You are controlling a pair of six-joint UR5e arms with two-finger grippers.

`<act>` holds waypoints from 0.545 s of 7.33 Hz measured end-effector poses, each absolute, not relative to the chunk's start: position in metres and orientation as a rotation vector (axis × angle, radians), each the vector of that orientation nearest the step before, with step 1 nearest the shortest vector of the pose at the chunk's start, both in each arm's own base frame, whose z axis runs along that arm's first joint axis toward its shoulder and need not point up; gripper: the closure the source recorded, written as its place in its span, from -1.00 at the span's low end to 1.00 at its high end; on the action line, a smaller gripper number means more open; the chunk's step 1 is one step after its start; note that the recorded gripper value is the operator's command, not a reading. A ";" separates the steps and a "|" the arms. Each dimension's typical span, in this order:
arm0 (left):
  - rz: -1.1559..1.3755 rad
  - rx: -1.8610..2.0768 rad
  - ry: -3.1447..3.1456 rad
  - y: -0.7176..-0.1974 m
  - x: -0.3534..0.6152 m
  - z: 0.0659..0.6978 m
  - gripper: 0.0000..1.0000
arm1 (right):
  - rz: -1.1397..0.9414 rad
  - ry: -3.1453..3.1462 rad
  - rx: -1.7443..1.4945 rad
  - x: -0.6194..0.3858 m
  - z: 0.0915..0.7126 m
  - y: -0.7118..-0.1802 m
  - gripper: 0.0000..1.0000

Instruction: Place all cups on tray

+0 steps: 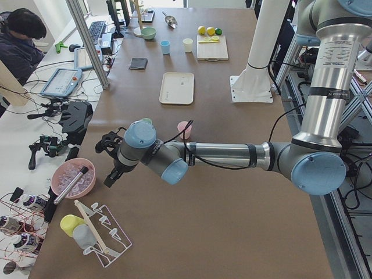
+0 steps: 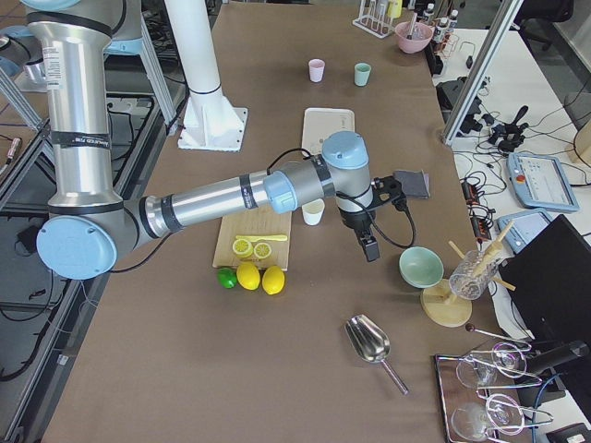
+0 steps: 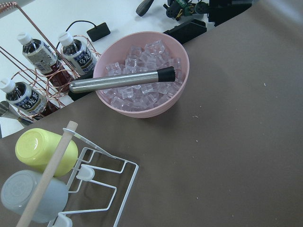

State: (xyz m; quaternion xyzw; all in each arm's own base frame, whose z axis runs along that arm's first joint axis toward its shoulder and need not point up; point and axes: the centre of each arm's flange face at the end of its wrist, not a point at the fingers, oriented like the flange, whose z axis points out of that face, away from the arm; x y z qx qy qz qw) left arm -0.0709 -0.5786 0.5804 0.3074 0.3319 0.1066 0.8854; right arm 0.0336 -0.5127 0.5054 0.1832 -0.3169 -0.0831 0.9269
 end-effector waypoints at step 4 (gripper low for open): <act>0.128 0.511 0.839 -0.625 0.050 0.531 -0.97 | -0.019 -0.712 0.287 -0.027 0.482 -0.532 -1.00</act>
